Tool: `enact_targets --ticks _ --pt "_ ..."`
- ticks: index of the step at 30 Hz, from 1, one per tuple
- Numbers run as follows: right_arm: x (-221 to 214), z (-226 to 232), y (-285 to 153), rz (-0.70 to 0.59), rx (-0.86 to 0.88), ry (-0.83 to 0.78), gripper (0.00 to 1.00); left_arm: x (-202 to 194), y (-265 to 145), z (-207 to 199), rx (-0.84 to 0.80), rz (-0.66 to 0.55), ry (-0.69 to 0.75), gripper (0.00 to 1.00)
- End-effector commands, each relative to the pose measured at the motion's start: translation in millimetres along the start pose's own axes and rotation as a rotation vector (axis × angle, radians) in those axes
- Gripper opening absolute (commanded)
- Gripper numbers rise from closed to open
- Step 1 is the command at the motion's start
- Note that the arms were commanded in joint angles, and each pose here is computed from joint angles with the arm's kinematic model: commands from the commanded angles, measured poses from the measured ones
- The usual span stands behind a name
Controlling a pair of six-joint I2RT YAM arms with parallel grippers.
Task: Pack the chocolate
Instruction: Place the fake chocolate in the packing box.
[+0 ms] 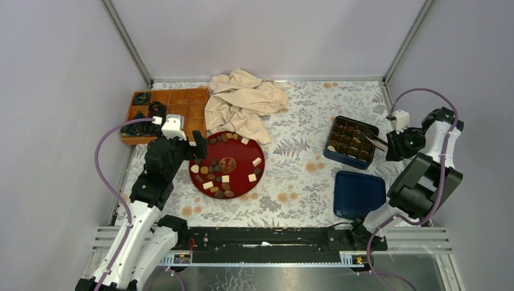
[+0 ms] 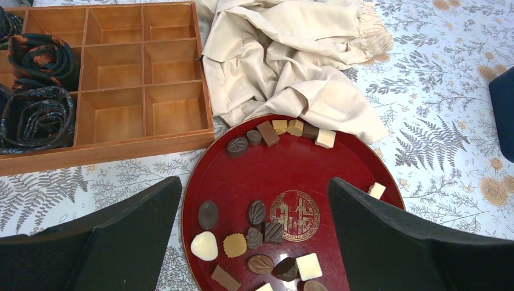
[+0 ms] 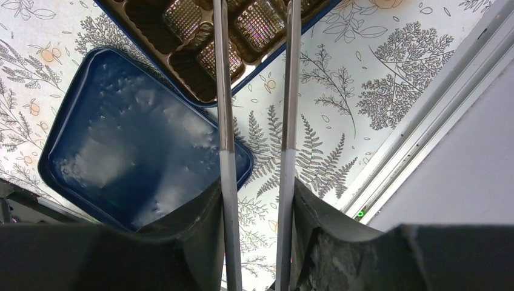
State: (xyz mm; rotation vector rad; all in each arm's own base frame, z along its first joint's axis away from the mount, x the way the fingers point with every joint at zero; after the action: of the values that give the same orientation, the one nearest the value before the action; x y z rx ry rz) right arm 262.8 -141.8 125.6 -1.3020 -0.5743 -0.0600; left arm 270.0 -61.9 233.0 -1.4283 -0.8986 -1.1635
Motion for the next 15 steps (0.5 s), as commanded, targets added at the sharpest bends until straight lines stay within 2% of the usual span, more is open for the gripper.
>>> enact_targets --ticks 1,8,13,15 --pt "13 -6 -10 -0.036 -0.025 -0.013 0.45 10 2 2 0.005 -0.047 0.011 0.98" --pt "31 11 -27 -0.111 0.027 -0.035 0.45 10 2 1 -0.001 -0.049 0.010 0.98" --pt "59 46 -42 -0.269 0.150 -0.052 0.44 9 5 -4 -0.031 -0.040 -0.003 0.99" --pt "70 63 -43 -0.318 0.208 -0.065 0.44 10 8 -16 -0.101 -0.036 -0.013 0.99"
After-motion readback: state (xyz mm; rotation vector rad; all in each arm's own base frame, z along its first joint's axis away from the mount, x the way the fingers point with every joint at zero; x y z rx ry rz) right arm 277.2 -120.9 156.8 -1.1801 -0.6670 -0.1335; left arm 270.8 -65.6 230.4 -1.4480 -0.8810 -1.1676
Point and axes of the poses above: each gripper's point midway between its finger pads, its own y axis out along the fingers, its own z axis along the line the jaws close on, x = y × z, the point moved 1 cm from there along -y, back along the fingers, and after that the axes turned 7 degrees about y, right-handed, at the moved point
